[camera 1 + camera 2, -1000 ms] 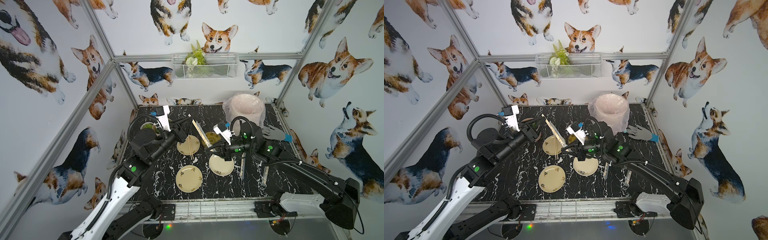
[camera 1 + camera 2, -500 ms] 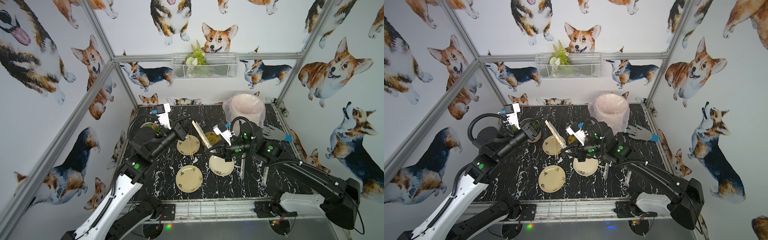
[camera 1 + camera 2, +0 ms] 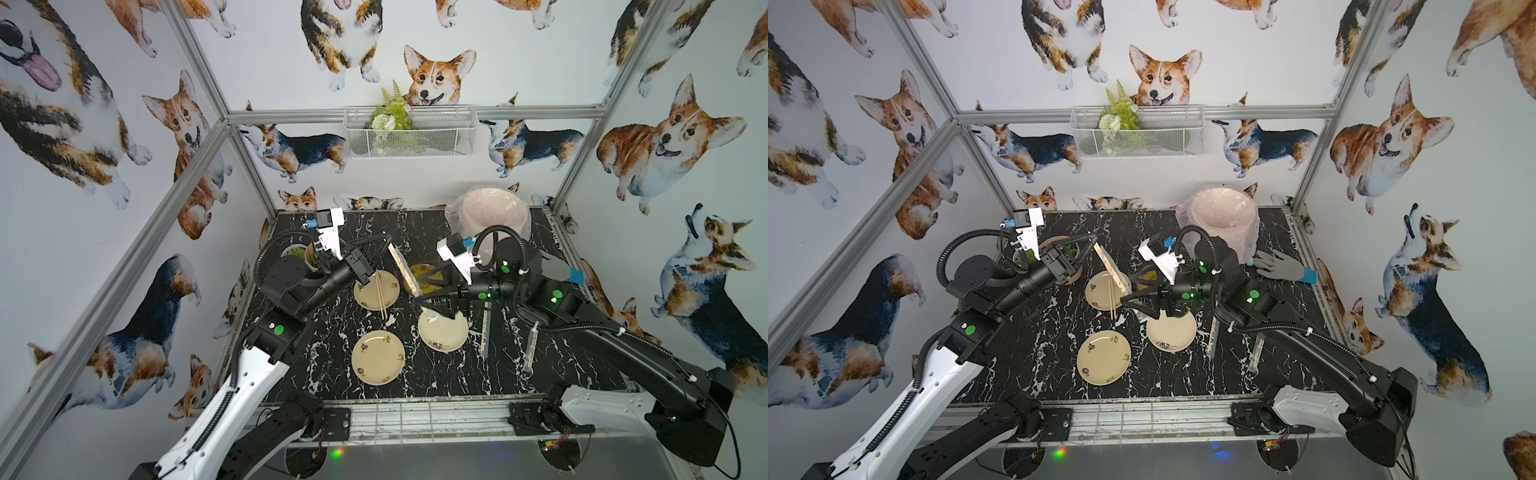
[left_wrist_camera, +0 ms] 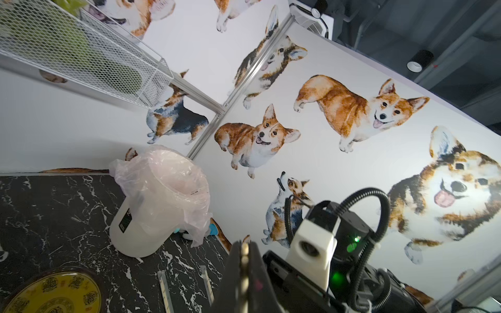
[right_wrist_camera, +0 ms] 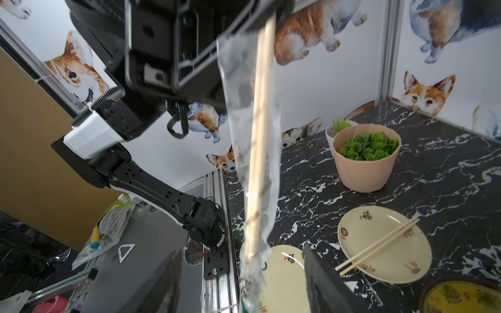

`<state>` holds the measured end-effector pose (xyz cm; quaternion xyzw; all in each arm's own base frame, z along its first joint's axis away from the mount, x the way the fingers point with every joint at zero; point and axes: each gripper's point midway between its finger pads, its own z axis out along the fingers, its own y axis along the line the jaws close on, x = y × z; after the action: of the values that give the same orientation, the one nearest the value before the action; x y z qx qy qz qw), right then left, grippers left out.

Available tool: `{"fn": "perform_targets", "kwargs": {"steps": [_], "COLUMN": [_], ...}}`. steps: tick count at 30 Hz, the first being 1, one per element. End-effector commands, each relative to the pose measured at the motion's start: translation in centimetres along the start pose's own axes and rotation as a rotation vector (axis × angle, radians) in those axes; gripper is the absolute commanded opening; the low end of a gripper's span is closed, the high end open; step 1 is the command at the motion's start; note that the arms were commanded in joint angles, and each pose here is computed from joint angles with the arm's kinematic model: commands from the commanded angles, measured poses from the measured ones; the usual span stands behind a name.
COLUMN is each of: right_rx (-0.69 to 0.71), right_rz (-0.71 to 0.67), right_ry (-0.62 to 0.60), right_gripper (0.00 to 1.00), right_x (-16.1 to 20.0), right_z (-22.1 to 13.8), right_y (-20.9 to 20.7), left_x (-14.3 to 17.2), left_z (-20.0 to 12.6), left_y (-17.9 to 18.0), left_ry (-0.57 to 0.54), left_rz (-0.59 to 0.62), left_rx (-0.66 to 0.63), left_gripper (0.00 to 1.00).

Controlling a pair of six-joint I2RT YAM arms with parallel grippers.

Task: Remove the packaging of disposable chopsticks
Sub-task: Remove the packet bag from the disposable chopsticks.

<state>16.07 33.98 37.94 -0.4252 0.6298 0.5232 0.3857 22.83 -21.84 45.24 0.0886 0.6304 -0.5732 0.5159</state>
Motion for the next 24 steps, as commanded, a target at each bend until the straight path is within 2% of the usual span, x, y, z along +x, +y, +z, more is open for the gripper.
{"fn": "perform_targets", "kwargs": {"steps": [1,7,10,15,17,18,20,24], "right_rx": [-0.080,-0.153,-0.201,-0.268,-0.281,-0.285,-0.295,-0.285], "right_rz": [-0.022,0.007,0.025,0.055,0.068,0.071,0.083,0.105], "right_ry": [0.028,0.015,0.011,0.007,0.012,0.013,0.019,0.026], "right_gripper": [0.57,0.37,0.22,0.20,0.11,0.11,0.01,0.00], "right_x": [-0.8,-2.0,-2.2,-2.3,-2.3,-2.3,-2.1,-1.6], "right_z": [0.2,0.3,0.2,0.3,0.4,0.4,0.5,0.6], "right_y": [0.9,1.1,1.6,2.3,2.4,2.5,2.5,2.1], "left_x": [0.2,0.7,0.9,1.2,1.2,1.2,1.1,0.7], "left_z": [-0.1,-0.4,-0.4,-0.4,-0.4,-0.4,-0.5,-0.7], "left_y": [-2.9,-4.2,-4.3,-3.9,-3.8,-3.8,-3.8,-3.7], "left_ry": [0.028,0.059,0.066,0.073,0.071,0.070,0.063,0.043], "left_rz": [0.049,0.077,0.085,0.082,0.080,0.080,0.084,0.095], "left_rx": [0.156,0.230,0.241,0.231,0.227,0.225,0.222,0.199], "left_gripper": [0.00,0.00,0.00,0.00,0.00,0.00,0.00,0.00]}}
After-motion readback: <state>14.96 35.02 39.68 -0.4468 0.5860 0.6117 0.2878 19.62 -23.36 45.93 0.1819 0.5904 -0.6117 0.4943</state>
